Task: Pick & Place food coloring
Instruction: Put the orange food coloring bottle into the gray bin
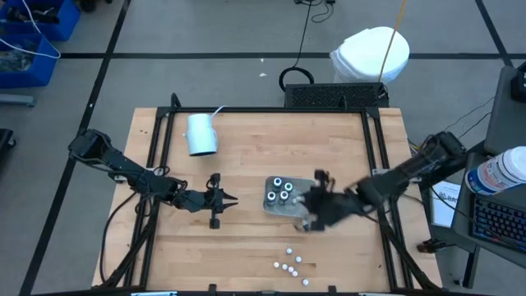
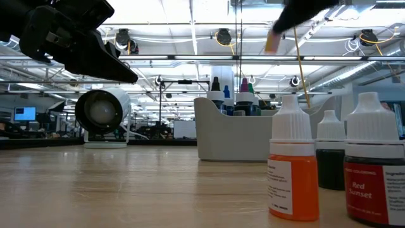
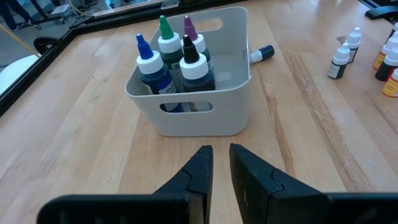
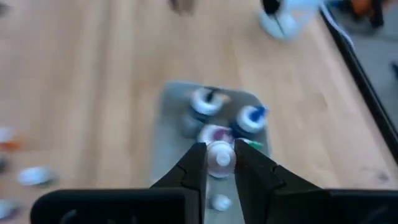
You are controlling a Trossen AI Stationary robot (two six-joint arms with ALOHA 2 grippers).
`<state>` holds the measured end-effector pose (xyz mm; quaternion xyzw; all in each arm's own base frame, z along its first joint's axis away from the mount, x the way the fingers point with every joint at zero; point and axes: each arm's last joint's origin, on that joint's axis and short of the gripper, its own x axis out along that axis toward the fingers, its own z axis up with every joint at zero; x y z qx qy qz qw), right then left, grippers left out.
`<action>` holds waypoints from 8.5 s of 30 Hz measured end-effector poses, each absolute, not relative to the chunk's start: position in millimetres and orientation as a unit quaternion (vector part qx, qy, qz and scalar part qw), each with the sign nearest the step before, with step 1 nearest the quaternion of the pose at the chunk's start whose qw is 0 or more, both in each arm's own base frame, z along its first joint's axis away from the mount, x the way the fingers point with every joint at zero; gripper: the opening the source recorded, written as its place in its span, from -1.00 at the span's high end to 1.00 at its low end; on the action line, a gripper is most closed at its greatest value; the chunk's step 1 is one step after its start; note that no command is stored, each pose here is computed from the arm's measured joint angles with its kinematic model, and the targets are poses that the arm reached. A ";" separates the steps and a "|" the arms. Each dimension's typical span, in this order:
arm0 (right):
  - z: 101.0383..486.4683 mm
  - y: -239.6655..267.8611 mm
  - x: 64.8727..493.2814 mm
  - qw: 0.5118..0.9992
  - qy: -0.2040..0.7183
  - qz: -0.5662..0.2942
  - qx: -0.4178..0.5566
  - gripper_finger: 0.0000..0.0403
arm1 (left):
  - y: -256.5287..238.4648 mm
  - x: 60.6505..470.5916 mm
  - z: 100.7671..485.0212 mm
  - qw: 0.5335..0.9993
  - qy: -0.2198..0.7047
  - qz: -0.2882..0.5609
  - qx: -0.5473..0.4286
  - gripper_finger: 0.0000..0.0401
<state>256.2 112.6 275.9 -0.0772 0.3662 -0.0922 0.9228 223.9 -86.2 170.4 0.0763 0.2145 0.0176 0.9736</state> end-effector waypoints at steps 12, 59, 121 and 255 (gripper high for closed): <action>200.8 55.5 256.9 0.888 0.441 -0.130 0.014 0.76 | -86.2 223.9 170.3 0.974 0.215 0.018 0.076 0.69; 180.1 69.0 244.4 0.878 0.470 -0.071 0.057 0.75 | -86.2 223.9 170.4 0.972 0.215 0.014 0.095 0.69; 181.4 66.9 247.6 0.883 0.462 -0.059 0.061 0.64 | -86.1 223.9 170.4 0.972 0.215 0.013 0.097 0.69; 191.0 71.4 129.9 0.990 0.042 0.114 -0.075 0.98 | -252.8 354.7 144.5 0.961 0.254 -0.103 -0.027 -0.20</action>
